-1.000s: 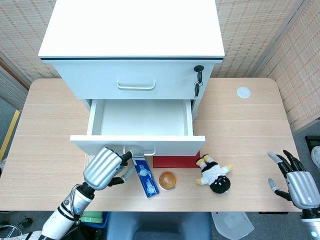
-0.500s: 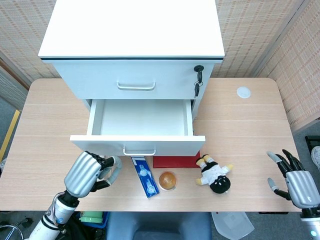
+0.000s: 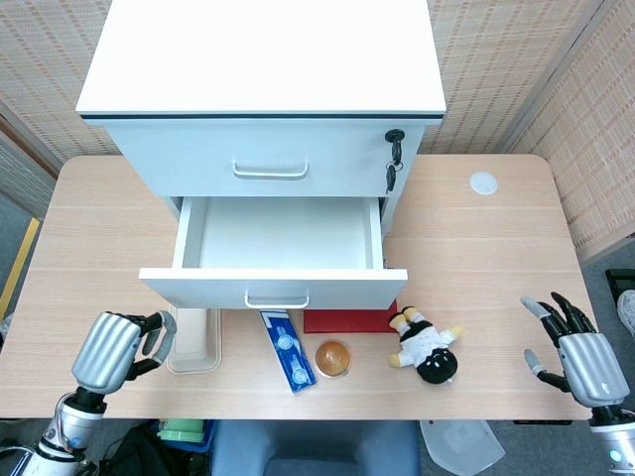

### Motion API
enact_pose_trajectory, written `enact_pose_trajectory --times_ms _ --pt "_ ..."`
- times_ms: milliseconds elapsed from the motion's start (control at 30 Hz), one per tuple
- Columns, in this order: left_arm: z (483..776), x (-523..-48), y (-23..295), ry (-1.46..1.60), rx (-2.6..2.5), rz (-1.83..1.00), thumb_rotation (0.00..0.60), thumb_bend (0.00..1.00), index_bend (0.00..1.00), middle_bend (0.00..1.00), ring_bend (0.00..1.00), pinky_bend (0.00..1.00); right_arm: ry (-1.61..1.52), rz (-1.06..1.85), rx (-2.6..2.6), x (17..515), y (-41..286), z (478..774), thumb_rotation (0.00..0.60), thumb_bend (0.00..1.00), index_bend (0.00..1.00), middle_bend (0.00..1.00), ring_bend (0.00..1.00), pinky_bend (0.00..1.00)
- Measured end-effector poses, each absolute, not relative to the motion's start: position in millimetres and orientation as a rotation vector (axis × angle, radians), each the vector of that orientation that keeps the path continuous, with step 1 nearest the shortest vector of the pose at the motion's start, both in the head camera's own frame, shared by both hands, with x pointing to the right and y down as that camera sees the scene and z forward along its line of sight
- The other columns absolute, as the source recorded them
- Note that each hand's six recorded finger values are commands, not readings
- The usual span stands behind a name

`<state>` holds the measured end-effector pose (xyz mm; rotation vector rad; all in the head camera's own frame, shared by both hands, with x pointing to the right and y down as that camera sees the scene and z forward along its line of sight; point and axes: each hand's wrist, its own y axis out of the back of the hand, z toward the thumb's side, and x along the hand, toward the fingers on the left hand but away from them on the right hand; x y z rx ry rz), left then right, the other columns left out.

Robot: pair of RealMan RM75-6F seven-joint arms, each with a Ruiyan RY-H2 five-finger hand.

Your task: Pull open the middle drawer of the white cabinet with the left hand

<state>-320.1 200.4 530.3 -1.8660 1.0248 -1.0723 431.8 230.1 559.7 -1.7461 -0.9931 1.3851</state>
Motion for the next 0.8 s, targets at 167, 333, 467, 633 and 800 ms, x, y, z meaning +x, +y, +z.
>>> enact_pose_trajectory --times_ms 167,333,467,633,800 --pt "543 -361 211 1.045 -1.781 -1.243 0.6 0.5 0.67 0.8 0.8 0.9 -0.987 1.385 -1.747 431 227 561 0.6 0.33 0.14 0.19 0.1 0.14" --pt "553 -402 224 1.052 -1.674 -1.414 0.6 0.41 0.31 0.56 0.61 0.66 -0.979 1.375 -1.753 428 224 561 0.6 0.33 0.14 0.19 0.1 0.14" --pt "557 -425 230 1.057 -1.597 -1.491 0.6 0.3 0.15 0.31 0.39 0.42 -0.975 1.366 -1.754 427 222 561 0.6 0.33 0.14 0.19 0.1 0.14" --pt "560 -439 237 1.068 -1.572 -1.537 0.6 0.29 0.06 0.14 0.21 0.24 -0.976 1.359 -1.755 425 222 560 0.6 0.33 0.14 0.19 0.1 0.14" --pt "562 -439 237 1.042 -1.553 -1.555 0.6 0.29 0.07 0.13 0.2 0.22 -0.983 1.362 -1.752 426 223 559 0.6 0.33 0.14 0.19 0.1 0.14"
